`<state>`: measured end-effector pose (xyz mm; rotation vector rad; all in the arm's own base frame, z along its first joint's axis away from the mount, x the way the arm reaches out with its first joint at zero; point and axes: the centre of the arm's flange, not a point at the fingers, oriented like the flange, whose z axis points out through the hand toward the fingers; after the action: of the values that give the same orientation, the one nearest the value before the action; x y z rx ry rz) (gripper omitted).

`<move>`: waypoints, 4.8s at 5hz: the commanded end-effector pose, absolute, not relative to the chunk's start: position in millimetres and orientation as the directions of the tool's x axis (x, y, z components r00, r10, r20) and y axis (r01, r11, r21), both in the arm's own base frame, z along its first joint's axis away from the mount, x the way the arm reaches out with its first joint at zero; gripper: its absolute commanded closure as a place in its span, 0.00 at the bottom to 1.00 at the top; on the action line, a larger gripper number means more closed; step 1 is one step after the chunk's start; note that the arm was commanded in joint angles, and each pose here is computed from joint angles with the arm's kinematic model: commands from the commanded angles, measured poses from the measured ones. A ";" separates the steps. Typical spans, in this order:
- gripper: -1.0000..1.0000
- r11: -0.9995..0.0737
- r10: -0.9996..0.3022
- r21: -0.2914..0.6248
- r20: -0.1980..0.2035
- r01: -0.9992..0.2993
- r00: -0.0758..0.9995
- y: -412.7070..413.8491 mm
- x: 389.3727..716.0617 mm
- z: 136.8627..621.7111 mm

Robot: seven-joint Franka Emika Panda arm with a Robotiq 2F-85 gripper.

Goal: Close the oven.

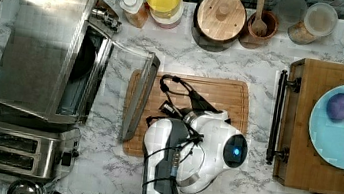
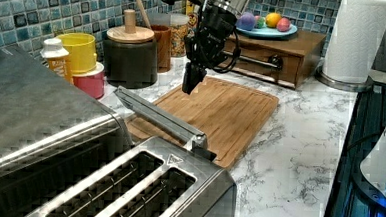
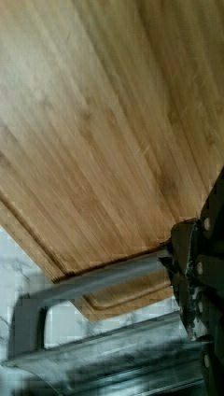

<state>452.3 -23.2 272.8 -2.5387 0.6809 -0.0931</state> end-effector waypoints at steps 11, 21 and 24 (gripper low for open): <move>1.00 -0.742 -0.226 -0.649 0.010 -0.166 0.974 77.2 539.1 256.1; 1.00 -0.895 -0.192 -0.441 0.245 -0.067 0.950 250.8 547.9 474.4; 1.00 -0.979 -0.152 -0.166 0.200 -0.119 0.968 312.5 587.9 511.3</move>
<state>557.0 257.5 414.1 -3.0728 0.2451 -0.0989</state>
